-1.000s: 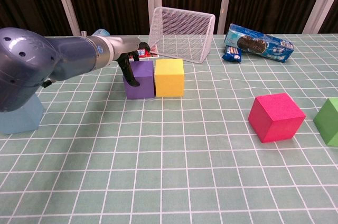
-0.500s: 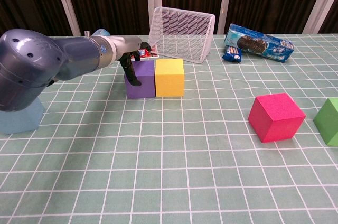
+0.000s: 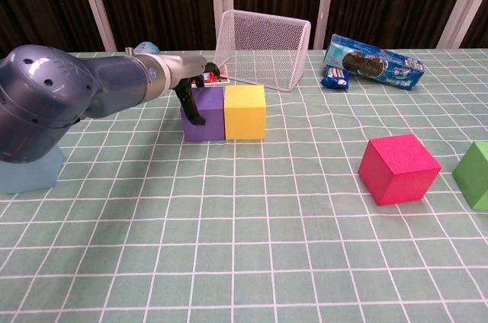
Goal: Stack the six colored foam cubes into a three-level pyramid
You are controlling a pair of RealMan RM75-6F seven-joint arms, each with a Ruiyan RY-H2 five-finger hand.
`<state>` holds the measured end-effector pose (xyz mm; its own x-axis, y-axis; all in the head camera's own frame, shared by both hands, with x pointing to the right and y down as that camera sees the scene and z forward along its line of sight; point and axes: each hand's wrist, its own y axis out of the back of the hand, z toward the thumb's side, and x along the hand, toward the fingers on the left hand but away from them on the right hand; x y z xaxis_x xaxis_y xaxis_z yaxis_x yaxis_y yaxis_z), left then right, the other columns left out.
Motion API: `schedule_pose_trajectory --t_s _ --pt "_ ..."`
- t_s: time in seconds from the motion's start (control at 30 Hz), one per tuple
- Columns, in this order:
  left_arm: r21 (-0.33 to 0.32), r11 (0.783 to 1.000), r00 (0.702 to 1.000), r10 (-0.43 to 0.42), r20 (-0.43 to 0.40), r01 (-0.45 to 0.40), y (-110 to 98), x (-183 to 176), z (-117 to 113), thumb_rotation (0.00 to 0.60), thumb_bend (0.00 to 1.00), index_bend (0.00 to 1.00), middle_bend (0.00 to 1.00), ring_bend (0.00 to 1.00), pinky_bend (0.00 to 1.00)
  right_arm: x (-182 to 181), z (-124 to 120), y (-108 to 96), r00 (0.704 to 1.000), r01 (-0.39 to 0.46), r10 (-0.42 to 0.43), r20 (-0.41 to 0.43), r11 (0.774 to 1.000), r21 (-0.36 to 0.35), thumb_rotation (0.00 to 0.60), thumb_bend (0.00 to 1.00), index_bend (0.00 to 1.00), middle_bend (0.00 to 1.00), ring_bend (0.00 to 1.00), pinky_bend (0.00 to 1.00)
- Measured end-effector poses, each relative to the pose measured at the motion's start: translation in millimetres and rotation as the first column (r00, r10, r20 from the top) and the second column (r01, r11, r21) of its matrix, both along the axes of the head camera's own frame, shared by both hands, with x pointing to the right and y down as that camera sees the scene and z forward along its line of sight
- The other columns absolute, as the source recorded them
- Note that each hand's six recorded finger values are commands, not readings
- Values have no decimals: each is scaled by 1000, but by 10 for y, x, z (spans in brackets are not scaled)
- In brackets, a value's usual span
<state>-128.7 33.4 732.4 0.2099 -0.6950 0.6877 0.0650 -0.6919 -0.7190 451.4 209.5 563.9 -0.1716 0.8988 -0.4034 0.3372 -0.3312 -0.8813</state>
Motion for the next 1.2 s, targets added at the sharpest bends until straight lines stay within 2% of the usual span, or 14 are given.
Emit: schedule_pose_trajectory --t_s 0.2,0.4,0.8,1.03,1.2 --pt "-2 1000 1000 1 -1 -1 6 -6 -3 600 130 0 109 0 38 0 -1 0 1000 0 0 0 1000 0 600 264 0 0 0 0" --pt "-9 1000 1000 -4 -1 4 20 -31 -15 600 88 0 40 0 38 -1 -5 2 1000 0 0 0 1000 1 600 264 0 0 0 0" --pt "4 1000 1000 -28 -6 28 1 -194 -150 600 43 0 0 0 31 -3 -9 7 1000 -2 2 4 1000 1 600 263 0 0 0 0" --pt "41 998 998 -55 -27 56 -68 -397 -396 600 43 0 0 0 30 -7 -6 12 1000 -1 1 2 1000 -3 600 264 0 0 0 0" --pt "85 994 996 -59 -65 64 -30 -492 -624 600 43 0 0 0 30 -9 0 13 1000 1 -1 1 1000 -8 600 264 0 0 0 0"
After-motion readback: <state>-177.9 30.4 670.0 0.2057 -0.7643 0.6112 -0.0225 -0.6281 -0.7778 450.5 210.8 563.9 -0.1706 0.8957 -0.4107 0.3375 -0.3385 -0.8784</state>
